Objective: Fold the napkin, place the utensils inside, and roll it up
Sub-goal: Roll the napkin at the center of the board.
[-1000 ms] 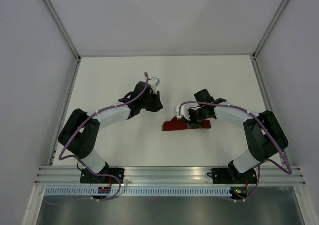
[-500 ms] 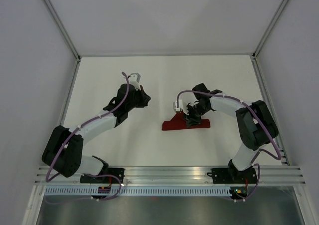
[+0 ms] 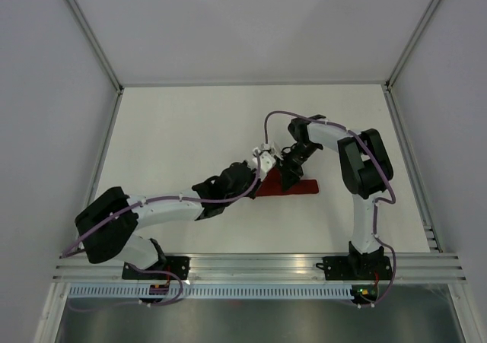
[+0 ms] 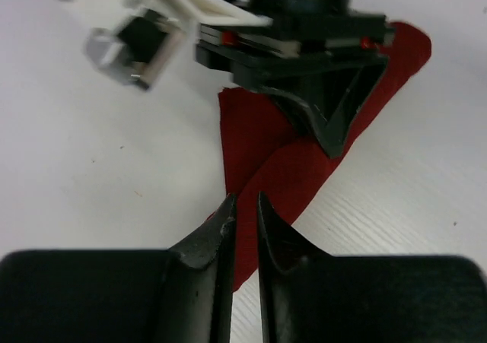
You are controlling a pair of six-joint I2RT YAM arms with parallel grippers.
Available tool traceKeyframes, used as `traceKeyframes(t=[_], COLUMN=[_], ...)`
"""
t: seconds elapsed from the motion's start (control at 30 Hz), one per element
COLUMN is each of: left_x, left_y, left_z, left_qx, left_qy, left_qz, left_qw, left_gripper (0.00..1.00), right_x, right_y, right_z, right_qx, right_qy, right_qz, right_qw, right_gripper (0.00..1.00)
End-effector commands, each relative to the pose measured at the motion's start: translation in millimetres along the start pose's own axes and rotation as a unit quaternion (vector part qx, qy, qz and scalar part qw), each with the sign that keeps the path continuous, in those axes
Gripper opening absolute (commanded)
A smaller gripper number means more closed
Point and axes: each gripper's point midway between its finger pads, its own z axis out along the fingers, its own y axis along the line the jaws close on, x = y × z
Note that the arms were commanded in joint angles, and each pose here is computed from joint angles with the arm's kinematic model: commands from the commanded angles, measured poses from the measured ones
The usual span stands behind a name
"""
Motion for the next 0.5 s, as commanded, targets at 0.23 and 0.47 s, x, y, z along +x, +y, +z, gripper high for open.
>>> traceKeyframes(t=[0.23, 0.47], left_x=[31, 44], left_y=[-47, -52], left_z=[37, 57], left_qx=[0.036, 0.042], left_qy=[0.05, 0.056], left_qz=[0.209, 0.262], left_qw=[0.976, 0.963], left_gripper=[0.63, 0.7], right_x=[47, 52], right_y=[-30, -37], right_z=[22, 26], right_qx=[-0.046, -0.058], right_qy=[0.071, 0.082], right_qz=[0.063, 0.087], right_qw=[0.994, 0.991], right_gripper=[0.12, 0.12])
